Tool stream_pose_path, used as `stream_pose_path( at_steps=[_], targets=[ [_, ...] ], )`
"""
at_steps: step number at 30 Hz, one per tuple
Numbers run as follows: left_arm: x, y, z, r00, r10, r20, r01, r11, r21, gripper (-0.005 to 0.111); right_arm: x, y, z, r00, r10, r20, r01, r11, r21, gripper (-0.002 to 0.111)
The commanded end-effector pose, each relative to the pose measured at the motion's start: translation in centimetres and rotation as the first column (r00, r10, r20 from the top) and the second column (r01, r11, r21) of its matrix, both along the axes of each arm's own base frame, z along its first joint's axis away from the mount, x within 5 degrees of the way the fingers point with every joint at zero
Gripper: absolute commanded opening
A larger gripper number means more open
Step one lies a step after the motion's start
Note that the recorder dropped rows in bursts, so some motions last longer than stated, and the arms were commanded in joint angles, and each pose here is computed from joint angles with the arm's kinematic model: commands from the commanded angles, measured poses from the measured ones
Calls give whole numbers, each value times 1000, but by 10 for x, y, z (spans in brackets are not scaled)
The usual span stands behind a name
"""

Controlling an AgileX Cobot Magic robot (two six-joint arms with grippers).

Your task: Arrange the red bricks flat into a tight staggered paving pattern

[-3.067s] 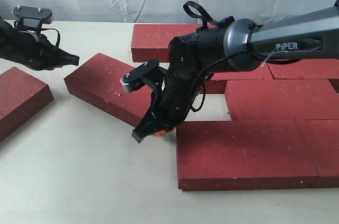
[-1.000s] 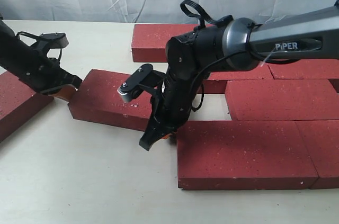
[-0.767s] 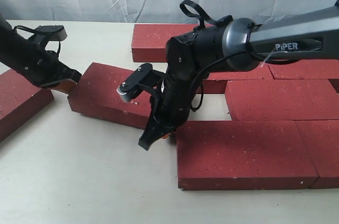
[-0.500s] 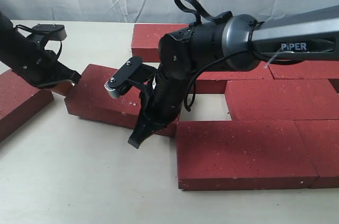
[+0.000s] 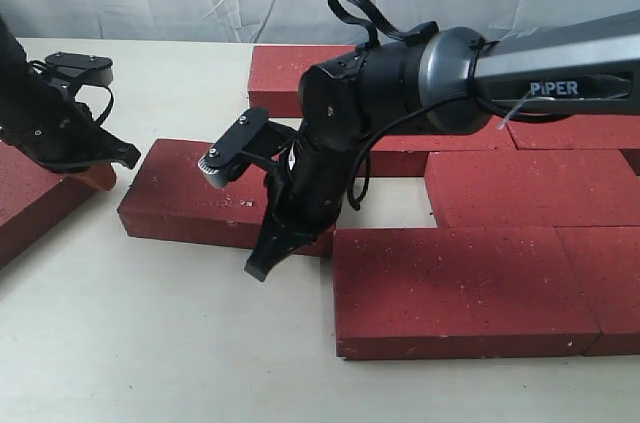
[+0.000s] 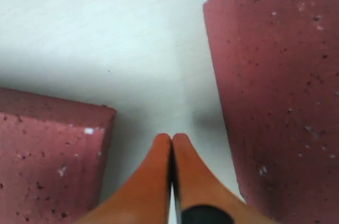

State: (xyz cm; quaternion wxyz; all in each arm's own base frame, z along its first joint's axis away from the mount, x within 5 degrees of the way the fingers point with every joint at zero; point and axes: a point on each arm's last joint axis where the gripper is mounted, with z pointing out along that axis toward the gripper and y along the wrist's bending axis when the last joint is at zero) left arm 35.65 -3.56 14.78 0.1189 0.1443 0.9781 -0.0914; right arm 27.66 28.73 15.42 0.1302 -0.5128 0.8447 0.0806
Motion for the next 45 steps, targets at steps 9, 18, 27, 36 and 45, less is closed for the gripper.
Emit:
stream_pose_path(
  at_steps=[9, 18, 27, 36, 45],
  targets=[
    [-1, -2, 3, 1000, 31, 0, -31, 999, -21, 0, 3, -5, 0, 998, 47, 33, -45, 997, -65, -1],
    [0, -6, 4, 1000, 7, 7, -7, 998, -58, 0, -2, -7, 8, 1000, 31, -3, -31, 998, -56, -1],
    [-3, -17, -28, 991, -7, -130, -16, 985, -174, 0, -12, -2, 34, 997, -36, -66, 41, 996, 77, -1],
    [-4, -40, -20, 989, -95, -111, 42, 913, -407, 0, -10, -2, 36, 998, -39, -45, 43, 995, 90, -1],
    [-10, -72, -27, 982, -156, -107, 103, 915, -389, 0, -14, -6, 49, 999, -27, -38, 31, 996, 89, -1]
  ],
)
